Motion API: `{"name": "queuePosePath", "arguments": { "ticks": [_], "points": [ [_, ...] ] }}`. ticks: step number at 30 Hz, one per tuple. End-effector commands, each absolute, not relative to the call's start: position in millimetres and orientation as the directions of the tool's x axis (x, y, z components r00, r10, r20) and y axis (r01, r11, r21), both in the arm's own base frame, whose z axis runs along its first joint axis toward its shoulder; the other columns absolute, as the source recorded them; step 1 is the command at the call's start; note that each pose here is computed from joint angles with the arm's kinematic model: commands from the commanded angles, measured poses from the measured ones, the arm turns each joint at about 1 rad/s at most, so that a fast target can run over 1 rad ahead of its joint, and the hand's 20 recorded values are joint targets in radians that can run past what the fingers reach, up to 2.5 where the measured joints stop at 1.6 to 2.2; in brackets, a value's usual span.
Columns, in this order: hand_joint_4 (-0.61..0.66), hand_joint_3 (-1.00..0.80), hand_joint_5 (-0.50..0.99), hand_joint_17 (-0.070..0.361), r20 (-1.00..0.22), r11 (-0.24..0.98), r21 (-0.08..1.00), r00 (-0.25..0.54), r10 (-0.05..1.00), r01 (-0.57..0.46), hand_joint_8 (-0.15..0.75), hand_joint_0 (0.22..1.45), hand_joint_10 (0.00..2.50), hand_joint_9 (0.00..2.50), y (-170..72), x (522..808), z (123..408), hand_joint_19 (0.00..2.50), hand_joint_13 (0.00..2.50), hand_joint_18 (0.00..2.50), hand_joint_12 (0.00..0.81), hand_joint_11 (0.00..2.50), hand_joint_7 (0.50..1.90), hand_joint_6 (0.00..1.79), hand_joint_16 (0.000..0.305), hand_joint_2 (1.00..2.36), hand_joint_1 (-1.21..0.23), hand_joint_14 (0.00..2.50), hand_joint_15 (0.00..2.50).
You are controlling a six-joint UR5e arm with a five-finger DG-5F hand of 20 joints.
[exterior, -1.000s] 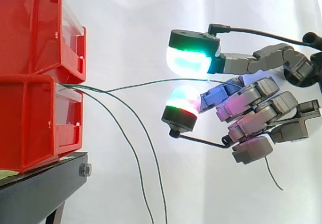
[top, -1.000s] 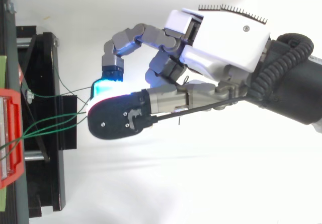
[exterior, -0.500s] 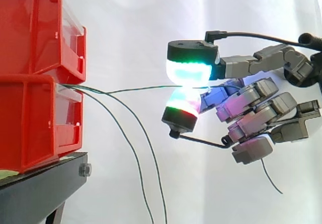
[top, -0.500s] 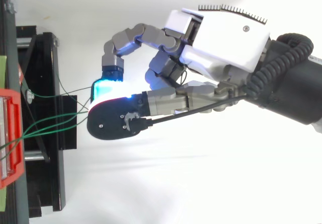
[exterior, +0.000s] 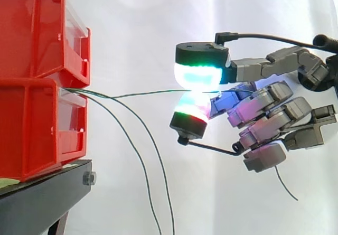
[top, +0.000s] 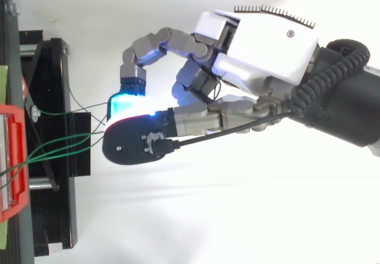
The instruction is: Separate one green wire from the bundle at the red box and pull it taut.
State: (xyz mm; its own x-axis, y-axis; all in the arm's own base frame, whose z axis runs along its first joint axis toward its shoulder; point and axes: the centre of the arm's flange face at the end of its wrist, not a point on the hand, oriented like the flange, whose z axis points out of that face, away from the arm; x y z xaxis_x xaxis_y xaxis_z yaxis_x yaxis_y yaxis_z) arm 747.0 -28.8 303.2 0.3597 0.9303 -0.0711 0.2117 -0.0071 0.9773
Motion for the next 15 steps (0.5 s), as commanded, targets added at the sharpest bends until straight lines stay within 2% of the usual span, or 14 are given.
{"name": "queuePosePath", "arguments": {
  "ticks": [1, 9, 15],
  "points": [
    [0.13, -0.29, -0.13, 0.117, -0.071, -0.007, 0.977, 0.360, 0.930, 0.212, 0.258, 0.60, 1.25, 1.41, -28.8, 746.9, 303.0, 1.26, 1.34, 1.21, 0.341, 1.43, 1.15, 0.91, 0.052, 1.02, -0.70, 2.11, 0.92],
    [0.13, -0.34, -0.13, 0.117, -0.071, -0.007, 0.978, 0.360, 0.930, 0.211, 0.257, 0.59, 1.22, 1.42, -28.7, 747.1, 303.1, 1.26, 1.34, 1.21, 0.346, 1.43, 1.15, 0.90, 0.052, 1.01, -0.64, 2.11, 0.91],
    [0.11, -0.19, -0.13, 0.121, -0.070, -0.008, 0.978, 0.360, 0.930, 0.209, 0.265, 0.61, 1.23, 1.43, -28.7, 747.2, 303.2, 1.23, 1.36, 1.23, 0.343, 1.42, 1.22, 0.90, 0.054, 1.02, -0.71, 2.06, 0.91]
  ]
}}
